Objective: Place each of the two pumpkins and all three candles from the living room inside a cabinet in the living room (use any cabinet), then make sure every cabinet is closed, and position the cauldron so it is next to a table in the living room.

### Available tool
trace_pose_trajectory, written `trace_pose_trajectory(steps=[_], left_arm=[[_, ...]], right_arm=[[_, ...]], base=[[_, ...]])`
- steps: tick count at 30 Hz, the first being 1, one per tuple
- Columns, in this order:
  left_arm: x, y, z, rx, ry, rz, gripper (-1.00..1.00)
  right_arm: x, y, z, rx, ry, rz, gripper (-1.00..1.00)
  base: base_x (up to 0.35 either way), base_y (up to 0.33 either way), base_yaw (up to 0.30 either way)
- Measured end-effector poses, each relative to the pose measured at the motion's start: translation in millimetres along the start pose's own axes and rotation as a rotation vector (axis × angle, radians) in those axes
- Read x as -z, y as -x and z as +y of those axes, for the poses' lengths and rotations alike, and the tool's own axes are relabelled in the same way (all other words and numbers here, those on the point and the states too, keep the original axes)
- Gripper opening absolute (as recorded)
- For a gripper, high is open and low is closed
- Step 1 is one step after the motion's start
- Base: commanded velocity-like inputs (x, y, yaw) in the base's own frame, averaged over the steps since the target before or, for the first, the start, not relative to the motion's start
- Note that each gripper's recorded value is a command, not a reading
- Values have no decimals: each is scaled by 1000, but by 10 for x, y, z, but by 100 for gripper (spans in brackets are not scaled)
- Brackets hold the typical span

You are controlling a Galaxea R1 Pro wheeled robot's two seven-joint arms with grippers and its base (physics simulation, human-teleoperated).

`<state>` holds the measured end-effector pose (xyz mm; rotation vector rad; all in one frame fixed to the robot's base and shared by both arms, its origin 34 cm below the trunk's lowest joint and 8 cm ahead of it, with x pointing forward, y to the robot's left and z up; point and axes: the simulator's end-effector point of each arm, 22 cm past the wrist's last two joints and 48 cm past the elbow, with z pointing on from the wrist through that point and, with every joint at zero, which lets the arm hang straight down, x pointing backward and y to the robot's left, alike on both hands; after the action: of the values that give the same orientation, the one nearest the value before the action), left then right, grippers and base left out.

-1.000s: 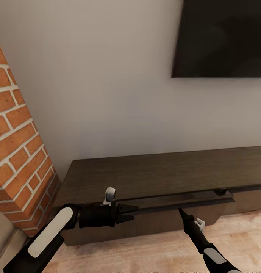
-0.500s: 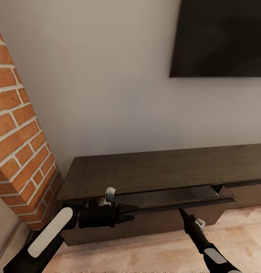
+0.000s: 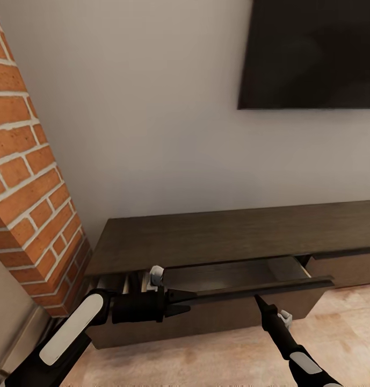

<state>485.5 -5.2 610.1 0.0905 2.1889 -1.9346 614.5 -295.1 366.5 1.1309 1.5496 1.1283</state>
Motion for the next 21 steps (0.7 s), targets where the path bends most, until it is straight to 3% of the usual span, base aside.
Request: trace_pose_trajectory(steps=[21], left_arm=[[2, 3, -1, 0, 0, -1, 100]], right_arm=[[3, 45, -8, -8, -4, -16, -100]], base=[[-100, 0, 0]])
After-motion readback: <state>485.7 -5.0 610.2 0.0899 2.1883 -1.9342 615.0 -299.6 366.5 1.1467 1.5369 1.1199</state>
